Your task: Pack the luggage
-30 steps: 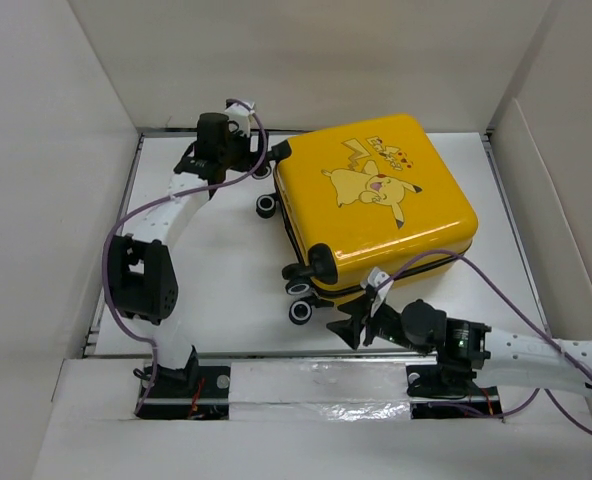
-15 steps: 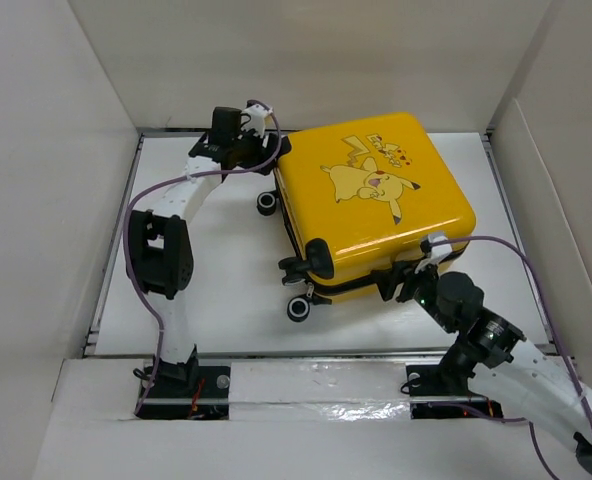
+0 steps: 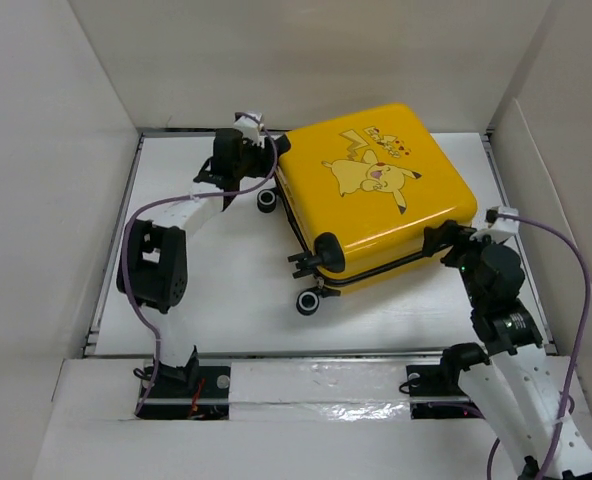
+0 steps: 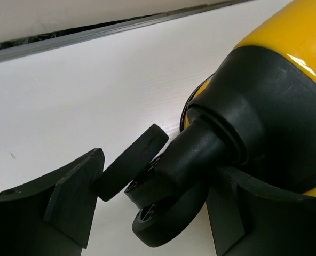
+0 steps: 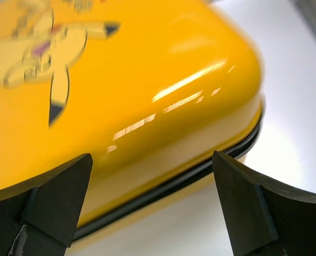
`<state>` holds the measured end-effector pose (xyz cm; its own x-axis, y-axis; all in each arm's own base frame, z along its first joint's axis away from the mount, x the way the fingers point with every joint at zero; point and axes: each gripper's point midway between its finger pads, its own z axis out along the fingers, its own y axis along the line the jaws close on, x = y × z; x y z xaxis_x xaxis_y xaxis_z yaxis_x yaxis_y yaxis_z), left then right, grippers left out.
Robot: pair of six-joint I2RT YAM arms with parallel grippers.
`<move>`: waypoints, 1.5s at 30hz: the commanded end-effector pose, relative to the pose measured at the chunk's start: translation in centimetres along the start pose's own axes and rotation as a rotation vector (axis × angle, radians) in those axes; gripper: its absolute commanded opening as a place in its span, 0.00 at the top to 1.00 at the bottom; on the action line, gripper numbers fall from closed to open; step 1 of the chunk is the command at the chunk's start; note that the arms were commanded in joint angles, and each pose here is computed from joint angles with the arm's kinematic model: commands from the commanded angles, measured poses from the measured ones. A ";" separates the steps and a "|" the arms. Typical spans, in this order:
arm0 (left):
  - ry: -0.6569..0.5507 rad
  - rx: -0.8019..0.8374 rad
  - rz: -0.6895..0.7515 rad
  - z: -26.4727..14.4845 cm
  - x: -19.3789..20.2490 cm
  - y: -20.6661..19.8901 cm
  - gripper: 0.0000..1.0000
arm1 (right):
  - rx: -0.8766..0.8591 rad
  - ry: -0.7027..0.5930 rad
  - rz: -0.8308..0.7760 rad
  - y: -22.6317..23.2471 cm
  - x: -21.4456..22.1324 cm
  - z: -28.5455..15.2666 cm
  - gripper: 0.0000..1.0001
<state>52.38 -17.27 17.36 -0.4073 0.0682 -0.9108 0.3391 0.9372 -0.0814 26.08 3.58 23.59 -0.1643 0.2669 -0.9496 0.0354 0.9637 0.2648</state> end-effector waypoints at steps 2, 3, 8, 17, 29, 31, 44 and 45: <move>-0.190 -0.129 -0.310 -2.7 -1.7 1.3 1.00 | 0.060 -0.212 0.034 -1.3 -7.4 0.2 0.00; -0.195 -0.159 -0.341 -3.8 -0.4 1.7 1.00 | 0.056 -0.206 0.032 -1.5 -7.4 0.8 0.00; -0.289 -0.210 -0.478 -7.3 0.8 2.5 1.00 | -0.189 -0.023 0.032 0.9 -4.0 6.2 0.00; -0.330 -0.177 -0.582 -13.9 5.9 1.4 1.00 | -0.633 0.103 0.015 11.0 -2.7 10.6 0.00; -0.322 0.030 -0.547 -20.2 8.3 -4.9 1.00 | -0.855 0.111 -0.151 21.6 -6.3 12.9 0.00; -0.343 0.050 -0.548 -21.0 7.5 -5.2 1.00 | -0.830 0.094 -0.175 20.4 -6.7 11.8 0.00; -0.397 0.146 -0.587 -22.5 3.9 -6.7 1.00 | -0.614 -0.083 -0.033 10.1 3.4 -2.2 1.00; -0.397 0.159 -0.595 -22.6 3.8 -6.9 1.00 | -0.608 -0.066 -0.014 9.8 4.7 -2.4 1.00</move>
<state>29.71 -12.04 16.71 -0.2742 -0.5295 -0.8027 0.0603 0.8236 -0.5639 23.09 15.23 25.37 -0.0281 0.2107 -0.9771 -0.6291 0.7559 0.1811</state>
